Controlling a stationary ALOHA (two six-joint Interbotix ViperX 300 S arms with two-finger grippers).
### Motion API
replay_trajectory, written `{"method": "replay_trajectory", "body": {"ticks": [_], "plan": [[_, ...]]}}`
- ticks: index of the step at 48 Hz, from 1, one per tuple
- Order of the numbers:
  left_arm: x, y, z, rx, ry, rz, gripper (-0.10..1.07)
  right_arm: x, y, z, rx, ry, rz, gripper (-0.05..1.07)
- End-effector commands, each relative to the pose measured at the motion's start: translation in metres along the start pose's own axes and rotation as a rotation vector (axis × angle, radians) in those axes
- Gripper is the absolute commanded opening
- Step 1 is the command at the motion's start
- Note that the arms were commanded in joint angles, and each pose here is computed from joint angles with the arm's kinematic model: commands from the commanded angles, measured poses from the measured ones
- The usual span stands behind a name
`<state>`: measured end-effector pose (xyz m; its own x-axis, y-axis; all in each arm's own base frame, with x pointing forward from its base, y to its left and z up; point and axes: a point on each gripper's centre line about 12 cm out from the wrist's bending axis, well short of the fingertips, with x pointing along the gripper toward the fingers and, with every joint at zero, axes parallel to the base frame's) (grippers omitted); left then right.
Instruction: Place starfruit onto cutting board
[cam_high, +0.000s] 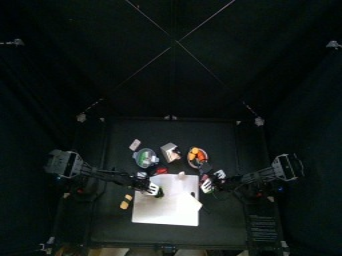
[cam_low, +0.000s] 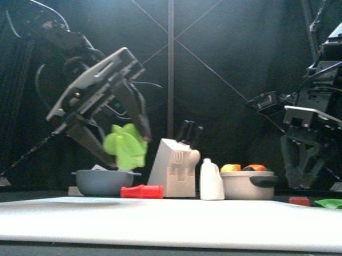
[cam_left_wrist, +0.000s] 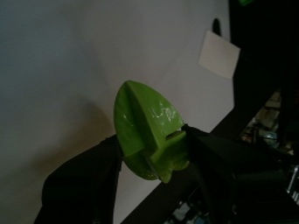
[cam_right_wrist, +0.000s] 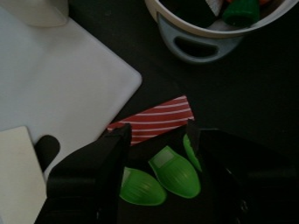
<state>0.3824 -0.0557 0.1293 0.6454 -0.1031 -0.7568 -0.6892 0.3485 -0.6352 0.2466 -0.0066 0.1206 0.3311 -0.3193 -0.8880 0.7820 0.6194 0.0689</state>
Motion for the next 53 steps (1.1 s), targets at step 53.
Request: {"method": "replay_trajectory", "body": {"ticks": [53], "plan": [[0.023, -0.024, -0.003, 0.063, -0.002, -0.042, 0.88, -0.004, 0.003, 0.005, 0.004, -0.014, 0.016, 0.88]]}}
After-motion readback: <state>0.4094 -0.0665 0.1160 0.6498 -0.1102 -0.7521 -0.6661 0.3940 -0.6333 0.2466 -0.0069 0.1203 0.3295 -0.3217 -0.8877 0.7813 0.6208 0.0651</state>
